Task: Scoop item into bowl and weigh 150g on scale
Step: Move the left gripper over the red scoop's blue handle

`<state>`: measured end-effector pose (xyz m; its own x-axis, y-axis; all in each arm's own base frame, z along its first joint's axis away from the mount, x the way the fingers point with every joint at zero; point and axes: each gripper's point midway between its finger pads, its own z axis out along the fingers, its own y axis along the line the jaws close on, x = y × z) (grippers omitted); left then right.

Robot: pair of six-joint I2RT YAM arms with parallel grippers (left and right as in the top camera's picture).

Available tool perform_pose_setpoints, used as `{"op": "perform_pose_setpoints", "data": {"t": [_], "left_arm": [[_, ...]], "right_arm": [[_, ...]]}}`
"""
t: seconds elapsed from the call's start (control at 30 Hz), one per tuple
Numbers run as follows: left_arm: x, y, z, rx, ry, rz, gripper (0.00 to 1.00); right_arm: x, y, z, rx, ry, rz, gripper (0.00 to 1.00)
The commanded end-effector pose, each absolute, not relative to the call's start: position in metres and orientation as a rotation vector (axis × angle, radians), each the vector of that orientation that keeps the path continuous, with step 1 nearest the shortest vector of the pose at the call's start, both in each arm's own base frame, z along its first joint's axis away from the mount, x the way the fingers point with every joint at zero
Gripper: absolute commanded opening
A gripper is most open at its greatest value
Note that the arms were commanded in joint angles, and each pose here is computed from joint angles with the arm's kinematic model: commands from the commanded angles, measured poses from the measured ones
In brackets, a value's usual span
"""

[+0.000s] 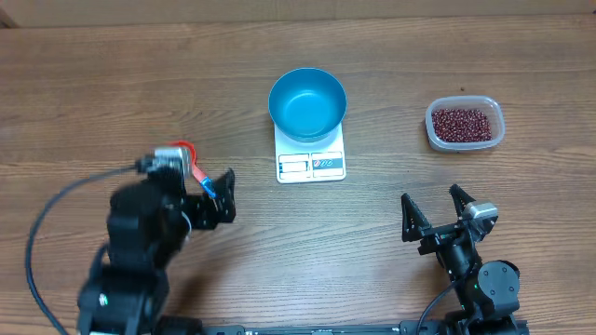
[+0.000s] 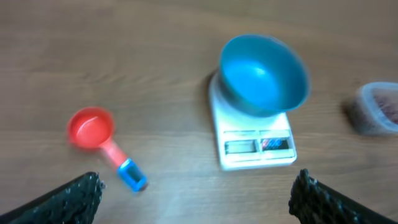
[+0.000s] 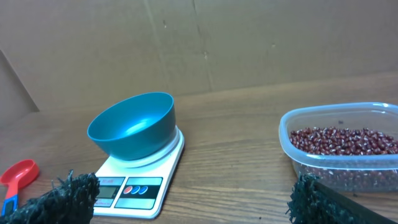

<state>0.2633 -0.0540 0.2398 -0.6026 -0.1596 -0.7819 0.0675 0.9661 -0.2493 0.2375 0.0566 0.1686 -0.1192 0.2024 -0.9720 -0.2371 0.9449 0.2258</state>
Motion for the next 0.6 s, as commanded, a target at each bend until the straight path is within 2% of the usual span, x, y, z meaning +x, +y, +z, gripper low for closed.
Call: {"op": "perform_pose_setpoints", "data": {"t": [0.0, 0.27, 0.57], "left_arm": [[0.277, -0.040, 0.257, -0.099, 2.242, -0.201, 1.00], [0.299, -0.066, 0.252, -0.032, 2.302, -0.346, 1.00], [0.310, -0.068, 0.234, -0.060, 2.360, -0.348, 1.00]], "right_arm": [[0.238, 0.054, 0.170, -0.024, 1.637, 0.359, 1.00], [0.238, 0.054, 0.170, -0.024, 1.637, 0.359, 1.00], [0.238, 0.054, 0.170, -0.024, 1.637, 0.359, 1.00]]}}
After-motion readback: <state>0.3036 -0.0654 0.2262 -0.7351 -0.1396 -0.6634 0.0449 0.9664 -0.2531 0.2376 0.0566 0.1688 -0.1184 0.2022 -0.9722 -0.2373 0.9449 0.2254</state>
